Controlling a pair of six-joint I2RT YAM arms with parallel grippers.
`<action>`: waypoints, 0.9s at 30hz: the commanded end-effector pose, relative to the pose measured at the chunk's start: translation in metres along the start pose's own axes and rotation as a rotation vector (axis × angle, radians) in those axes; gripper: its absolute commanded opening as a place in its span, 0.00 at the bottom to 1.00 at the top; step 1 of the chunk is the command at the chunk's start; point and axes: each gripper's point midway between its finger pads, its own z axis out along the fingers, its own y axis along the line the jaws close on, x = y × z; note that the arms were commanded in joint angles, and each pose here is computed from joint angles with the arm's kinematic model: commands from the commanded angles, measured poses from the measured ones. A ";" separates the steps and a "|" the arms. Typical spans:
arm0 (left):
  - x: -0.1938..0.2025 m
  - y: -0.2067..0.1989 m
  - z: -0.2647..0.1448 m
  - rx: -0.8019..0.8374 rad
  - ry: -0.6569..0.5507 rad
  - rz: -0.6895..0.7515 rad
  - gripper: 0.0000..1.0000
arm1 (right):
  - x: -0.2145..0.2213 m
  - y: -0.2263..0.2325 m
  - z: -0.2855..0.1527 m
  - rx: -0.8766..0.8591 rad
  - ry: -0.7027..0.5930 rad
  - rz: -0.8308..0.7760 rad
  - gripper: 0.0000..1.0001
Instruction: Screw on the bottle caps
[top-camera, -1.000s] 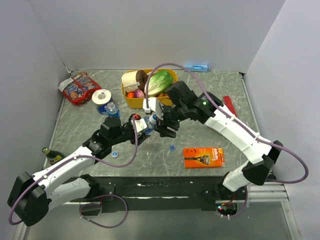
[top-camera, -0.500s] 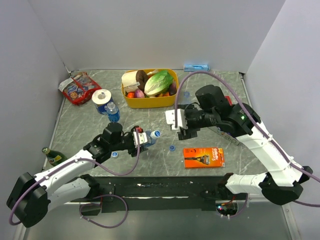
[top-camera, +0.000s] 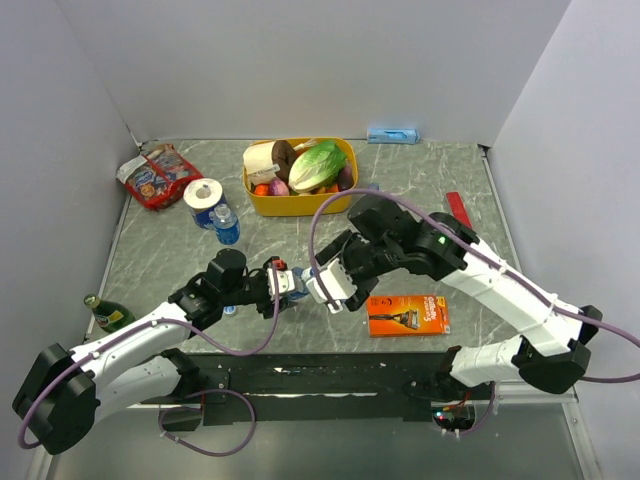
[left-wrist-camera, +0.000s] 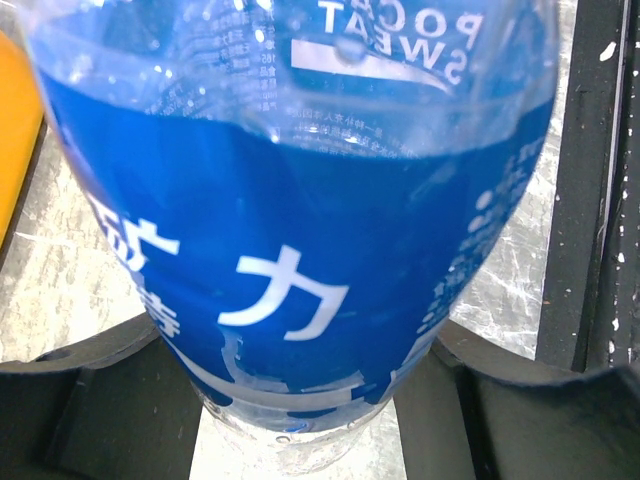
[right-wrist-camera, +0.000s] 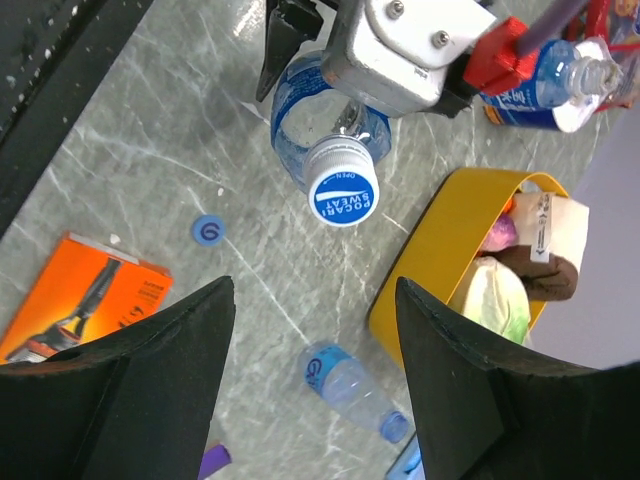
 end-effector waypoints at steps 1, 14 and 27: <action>-0.030 0.005 -0.002 0.009 -0.081 0.047 0.01 | -0.009 -0.008 0.004 0.002 -0.028 -0.112 0.72; -0.038 0.015 -0.001 -0.011 -0.081 0.112 0.01 | -0.019 -0.021 0.022 0.014 -0.054 -0.149 0.69; -0.041 0.018 0.000 -0.015 -0.075 0.123 0.01 | -0.024 -0.023 0.026 0.006 -0.075 -0.145 0.59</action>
